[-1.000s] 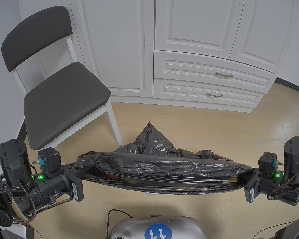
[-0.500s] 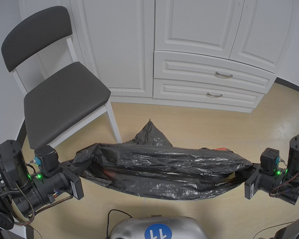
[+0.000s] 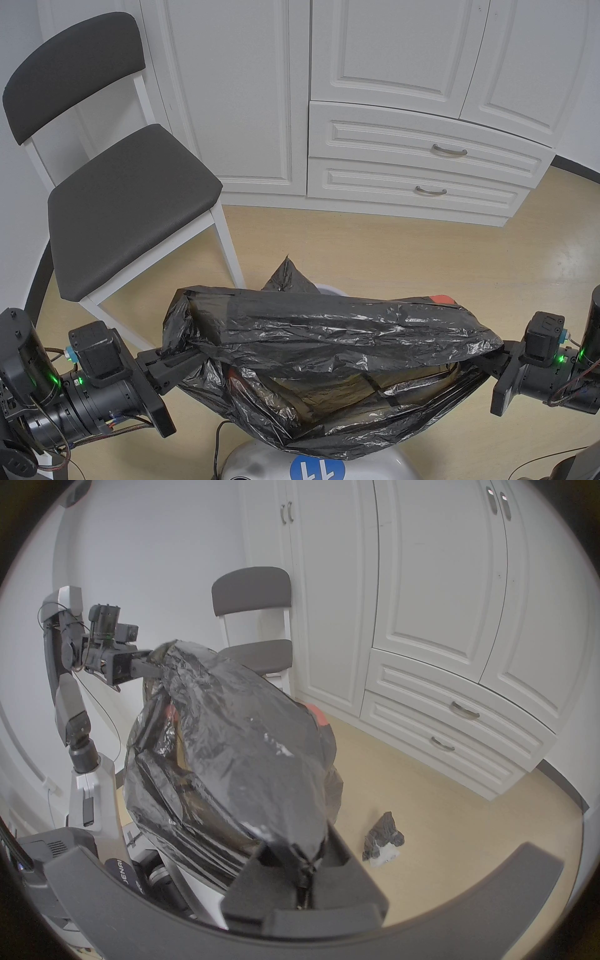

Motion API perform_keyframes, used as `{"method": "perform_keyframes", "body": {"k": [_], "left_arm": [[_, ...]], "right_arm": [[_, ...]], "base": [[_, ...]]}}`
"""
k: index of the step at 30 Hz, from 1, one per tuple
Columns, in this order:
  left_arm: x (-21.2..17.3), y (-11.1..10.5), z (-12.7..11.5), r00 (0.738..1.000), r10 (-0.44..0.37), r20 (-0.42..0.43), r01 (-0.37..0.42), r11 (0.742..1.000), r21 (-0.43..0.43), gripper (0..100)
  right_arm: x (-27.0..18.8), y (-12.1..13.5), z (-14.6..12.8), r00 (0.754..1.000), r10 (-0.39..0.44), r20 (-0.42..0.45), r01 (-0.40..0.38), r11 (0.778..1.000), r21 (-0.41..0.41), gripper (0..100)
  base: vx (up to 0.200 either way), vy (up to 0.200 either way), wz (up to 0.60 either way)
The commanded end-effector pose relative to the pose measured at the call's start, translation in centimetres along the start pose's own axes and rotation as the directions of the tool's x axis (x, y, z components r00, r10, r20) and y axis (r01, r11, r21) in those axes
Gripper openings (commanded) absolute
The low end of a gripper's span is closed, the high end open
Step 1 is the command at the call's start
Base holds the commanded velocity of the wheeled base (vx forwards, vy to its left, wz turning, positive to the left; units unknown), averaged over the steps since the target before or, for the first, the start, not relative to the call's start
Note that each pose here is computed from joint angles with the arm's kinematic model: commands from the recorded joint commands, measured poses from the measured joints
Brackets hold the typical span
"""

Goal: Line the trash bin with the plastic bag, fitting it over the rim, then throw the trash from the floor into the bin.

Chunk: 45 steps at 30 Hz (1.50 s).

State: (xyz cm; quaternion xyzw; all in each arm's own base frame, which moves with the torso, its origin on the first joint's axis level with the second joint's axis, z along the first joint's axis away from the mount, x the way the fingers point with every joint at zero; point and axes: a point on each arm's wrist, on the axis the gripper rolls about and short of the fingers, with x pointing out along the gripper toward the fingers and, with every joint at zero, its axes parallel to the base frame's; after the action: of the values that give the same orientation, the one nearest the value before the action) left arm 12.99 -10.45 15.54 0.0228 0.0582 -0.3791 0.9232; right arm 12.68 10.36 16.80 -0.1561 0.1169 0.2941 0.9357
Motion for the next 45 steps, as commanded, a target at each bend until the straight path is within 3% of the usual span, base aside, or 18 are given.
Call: {"method": "perform_keyframes", "body": {"k": [1,6,11,14,16,17,21,24,26,29,35,42,45], "left_arm": [[0.5,-0.5,-0.5,0.999,-0.033,-0.026,0.033,0.999,-0.003,0],[1.5,-0.9,-0.8,0.998,-0.059,-0.032,0.059,0.998,-0.008,0],[3.0,-1.5,-0.7,0.995,-0.092,0.028,0.094,0.993,-0.065,0],[4.2,-1.8,-0.4,0.989,-0.113,0.095,0.123,0.986,-0.108,0],[5.7,-2.0,-0.4,0.979,-0.129,0.160,0.153,0.977,-0.149,0],[5.7,-2.0,-0.4,0.978,-0.130,0.164,0.155,0.976,-0.150,0],[7.8,-2.1,-0.6,0.967,-0.164,0.197,0.203,0.959,-0.200,0],[8.4,-2.1,-0.3,0.963,-0.165,0.212,0.212,0.952,-0.220,0],[8.7,-2.1,0.0,0.960,-0.165,0.224,0.218,0.946,-0.239,0],[8.9,-2.1,0.2,0.958,-0.167,0.233,0.224,0.943,-0.247,0],[9.3,-2.1,0.5,0.955,-0.165,0.246,0.226,0.943,-0.244,0],[10.8,-2.1,-0.1,0.960,-0.161,0.229,0.218,0.942,-0.254,0],[11.5,-2.2,-0.5,0.963,-0.164,0.214,0.223,0.929,-0.296,0]], "right_arm": [[0.0,0.0,0.1,0.999,0.009,0.037,-0.009,1.000,0.008,0],[0.7,0.4,0.2,0.994,0.046,0.104,-0.049,0.999,0.017,0],[1.8,1.2,0.3,0.968,0.146,0.202,-0.160,0.986,0.054,0],[3.0,2.0,0.4,0.949,0.189,0.251,-0.221,0.970,0.103,0],[4.8,3.1,0.5,0.930,0.215,0.298,-0.276,0.944,0.180,0],[4.9,3.2,0.5,0.929,0.216,0.300,-0.279,0.943,0.184,0],[8.9,4.8,-0.3,0.894,0.217,0.391,-0.340,0.898,0.279,0],[11.3,5.9,-2.2,0.921,0.231,0.312,-0.331,0.889,0.317,0],[12.0,6.5,-2.1,0.919,0.239,0.313,-0.345,0.872,0.347,0],[12.7,6.8,-1.9,0.916,0.240,0.321,-0.365,0.831,0.420,0],[13.7,6.8,-0.8,0.917,0.172,0.360,-0.346,0.790,0.506,0],[15.6,6.7,-0.9,0.929,0.105,0.354,-0.299,0.779,0.552,0],[16.2,5.8,-1.2,0.937,0.069,0.342,-0.266,0.777,0.571,0]], "base": [[0.000,0.000,0.00],[0.000,0.000,0.00],[0.000,0.000,0.00],[0.000,0.000,0.00],[0.000,0.000,0.00],[0.000,0.000,0.00],[0.000,0.000,0.00],[0.000,0.000,0.00],[0.000,0.000,0.00],[0.000,0.000,0.00],[0.000,0.000,0.00],[0.000,0.000,0.00],[0.000,0.000,0.00]]}}
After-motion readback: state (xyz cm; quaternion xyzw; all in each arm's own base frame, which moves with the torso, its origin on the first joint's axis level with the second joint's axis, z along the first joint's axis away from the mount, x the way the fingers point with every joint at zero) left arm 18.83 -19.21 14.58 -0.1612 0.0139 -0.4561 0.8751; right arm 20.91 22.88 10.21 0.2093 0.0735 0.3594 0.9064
